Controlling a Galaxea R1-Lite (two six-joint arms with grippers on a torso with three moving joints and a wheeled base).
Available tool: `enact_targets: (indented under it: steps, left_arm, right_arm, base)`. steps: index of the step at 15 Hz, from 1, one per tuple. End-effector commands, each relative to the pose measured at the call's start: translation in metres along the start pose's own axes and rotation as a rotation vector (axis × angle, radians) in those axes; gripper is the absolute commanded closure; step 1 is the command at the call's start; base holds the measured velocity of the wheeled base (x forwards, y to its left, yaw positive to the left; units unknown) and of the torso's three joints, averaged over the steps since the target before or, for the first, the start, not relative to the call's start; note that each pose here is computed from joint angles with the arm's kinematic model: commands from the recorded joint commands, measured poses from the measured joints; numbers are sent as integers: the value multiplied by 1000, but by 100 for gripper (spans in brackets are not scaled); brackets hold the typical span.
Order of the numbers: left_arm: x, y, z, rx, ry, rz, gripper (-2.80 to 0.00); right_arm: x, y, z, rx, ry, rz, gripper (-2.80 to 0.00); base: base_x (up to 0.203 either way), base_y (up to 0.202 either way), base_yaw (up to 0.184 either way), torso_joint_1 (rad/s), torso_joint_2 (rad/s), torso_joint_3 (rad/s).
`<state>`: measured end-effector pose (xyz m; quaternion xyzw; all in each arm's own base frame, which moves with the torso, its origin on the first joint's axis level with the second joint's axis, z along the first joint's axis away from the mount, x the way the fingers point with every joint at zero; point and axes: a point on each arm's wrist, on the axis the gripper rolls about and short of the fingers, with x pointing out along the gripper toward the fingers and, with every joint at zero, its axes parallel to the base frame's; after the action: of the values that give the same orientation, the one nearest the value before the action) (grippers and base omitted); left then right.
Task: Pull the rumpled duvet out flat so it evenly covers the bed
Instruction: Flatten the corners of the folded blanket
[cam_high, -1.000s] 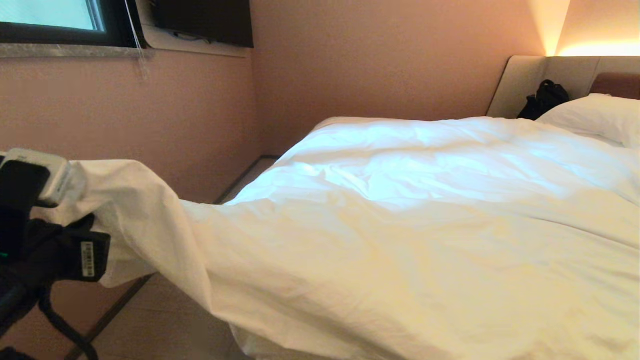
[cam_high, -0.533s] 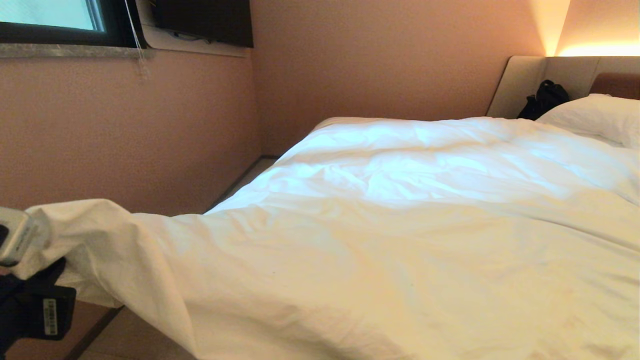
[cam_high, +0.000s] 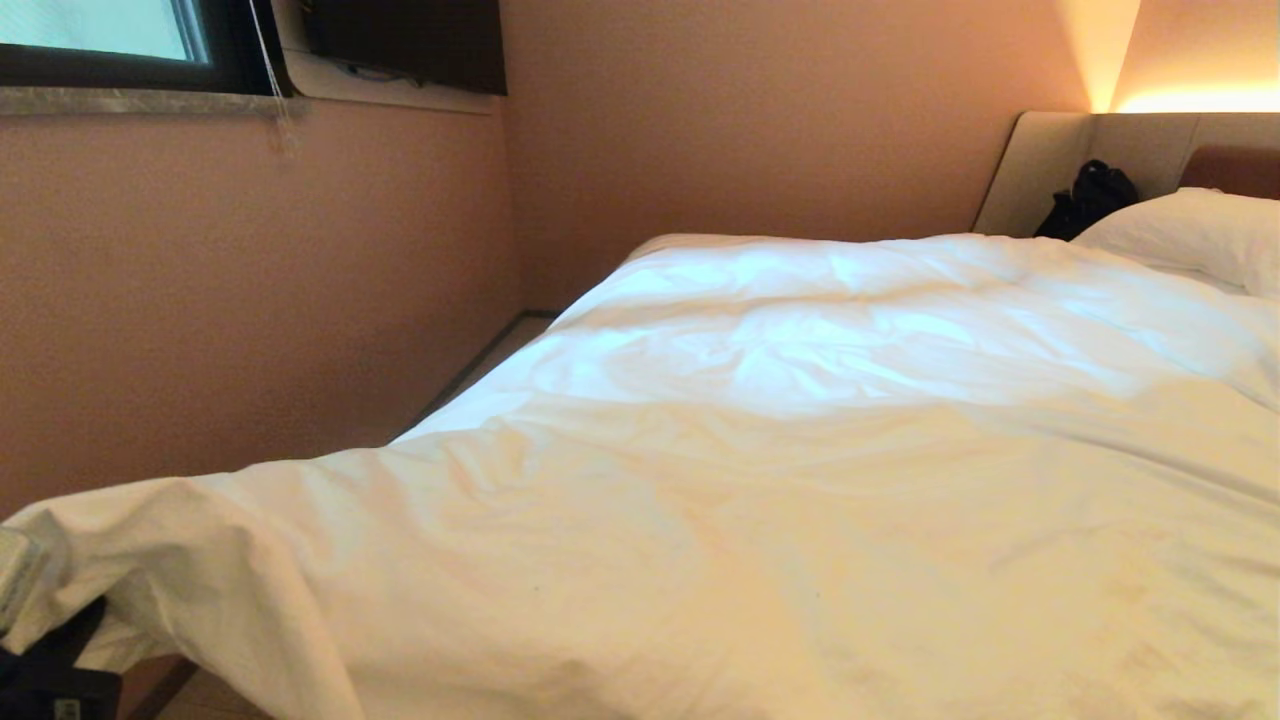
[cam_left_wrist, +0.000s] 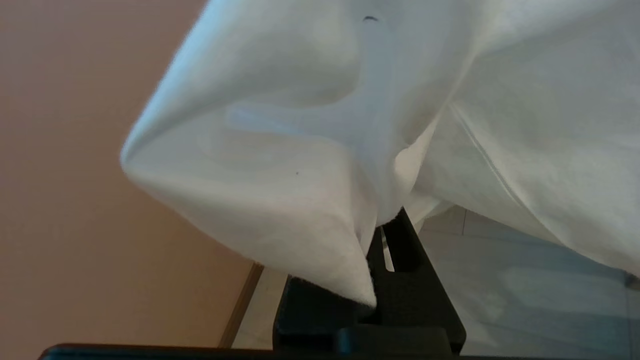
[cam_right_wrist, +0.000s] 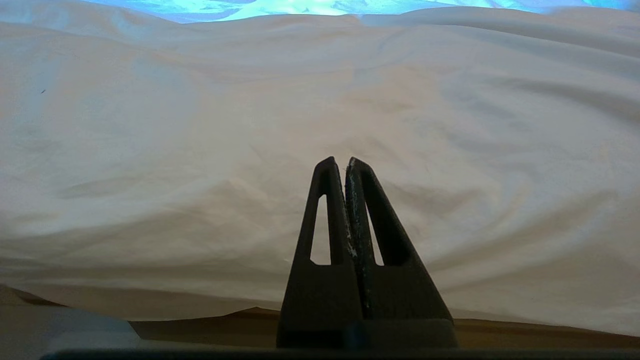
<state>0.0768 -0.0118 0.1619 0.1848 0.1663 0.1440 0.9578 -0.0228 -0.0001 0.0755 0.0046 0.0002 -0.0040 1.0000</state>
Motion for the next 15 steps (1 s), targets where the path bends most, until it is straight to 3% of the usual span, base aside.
enact_targets:
  steps: [1, 15]
  left_arm:
    - [-6, 4, -4, -11, -11, 9, 0]
    - [-15, 8, -30, 12, 42, 25, 0]
  right_arm:
    - [0, 0, 0, 0, 0, -1, 0]
    - [0, 0, 0, 0, 0, -1, 0]
  base:
    - [0, 0, 0, 0, 0, 0]
    - [0, 0, 0, 0, 0, 0]
